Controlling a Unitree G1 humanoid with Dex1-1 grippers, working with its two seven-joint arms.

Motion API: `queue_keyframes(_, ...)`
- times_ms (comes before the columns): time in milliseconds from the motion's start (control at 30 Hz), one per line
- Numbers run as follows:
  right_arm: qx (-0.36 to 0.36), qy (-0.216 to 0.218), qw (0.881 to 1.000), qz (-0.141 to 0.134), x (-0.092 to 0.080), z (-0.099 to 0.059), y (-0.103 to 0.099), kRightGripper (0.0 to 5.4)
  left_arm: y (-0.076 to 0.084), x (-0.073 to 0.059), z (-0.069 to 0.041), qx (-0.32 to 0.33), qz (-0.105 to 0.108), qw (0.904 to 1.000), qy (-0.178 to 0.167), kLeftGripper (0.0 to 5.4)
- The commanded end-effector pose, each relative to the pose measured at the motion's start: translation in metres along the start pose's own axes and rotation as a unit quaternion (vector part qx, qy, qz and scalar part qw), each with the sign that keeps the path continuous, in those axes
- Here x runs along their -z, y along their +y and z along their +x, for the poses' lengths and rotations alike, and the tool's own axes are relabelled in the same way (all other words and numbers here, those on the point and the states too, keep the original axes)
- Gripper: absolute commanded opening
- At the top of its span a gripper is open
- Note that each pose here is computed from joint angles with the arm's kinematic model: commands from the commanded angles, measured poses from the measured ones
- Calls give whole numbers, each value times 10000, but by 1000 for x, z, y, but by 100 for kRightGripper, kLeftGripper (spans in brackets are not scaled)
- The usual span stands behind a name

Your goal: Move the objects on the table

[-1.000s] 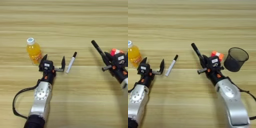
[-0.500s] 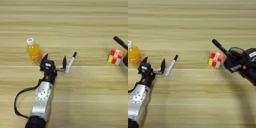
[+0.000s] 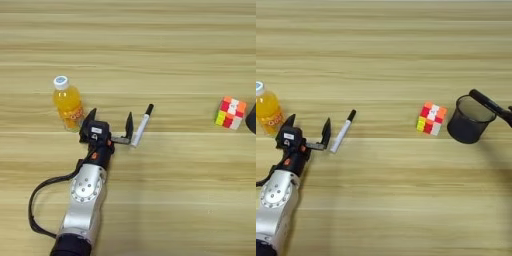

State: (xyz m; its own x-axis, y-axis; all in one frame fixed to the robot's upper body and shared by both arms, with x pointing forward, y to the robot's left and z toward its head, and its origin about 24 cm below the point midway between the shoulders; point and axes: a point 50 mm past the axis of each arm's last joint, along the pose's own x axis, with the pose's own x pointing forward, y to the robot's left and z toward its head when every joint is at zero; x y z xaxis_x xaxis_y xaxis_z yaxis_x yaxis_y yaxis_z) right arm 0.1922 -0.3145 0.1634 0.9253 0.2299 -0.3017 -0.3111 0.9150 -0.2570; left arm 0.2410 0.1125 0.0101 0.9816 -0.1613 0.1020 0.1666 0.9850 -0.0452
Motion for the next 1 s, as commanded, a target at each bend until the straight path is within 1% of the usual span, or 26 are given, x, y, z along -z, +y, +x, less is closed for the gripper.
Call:
queue_keyframes(33, -82, 296, 9992, -254, 0, 4, -9, 56, -5, 0, 0, 7, -46, 10000, 33, 540)
queue_keyframes(100, -101, 356, 9988, -314, 0, 7, -11, 56, -5, -1, 0, 8, -42, 10000, 35, 540)
queue_keyframes(267, -185, 357, 9985, -367, -4, 14, -12, 56, -5, -1, 0, 6, -41, 10000, 36, 540)
queue_keyframes(433, -216, 325, 9984, -420, -8, 21, -12, 4, -5, -1, -1, 2, -41, 10000, 40, 540)
queue_keyframes(600, -298, 338, 9979, -455, -10, 27, -10, 4, -5, -1, -2, -16, -39, 10000, 34, 540)
queue_keyframes(800, -366, 226, 9980, -453, -11, 29, -7, 4, -4, -1, -2, -13, -42, 10000, 44, 540)
queue_keyframes(833, -334, 235, 9982, -444, -9, 30, -7, 24, -4, -1, -1, -12, -40, 10000, 44, 540)
queue_keyframes(900, -308, 241, 9985, -393, -5, 30, -4, 45, -4, -1, -1, -12, -33, 10000, 41, 540)
queue_keyframes(1000, -278, 146, 9992, -257, 1, 30, -1, 93, -4, -1, -1, -19, -29, 10000, 38, 540)
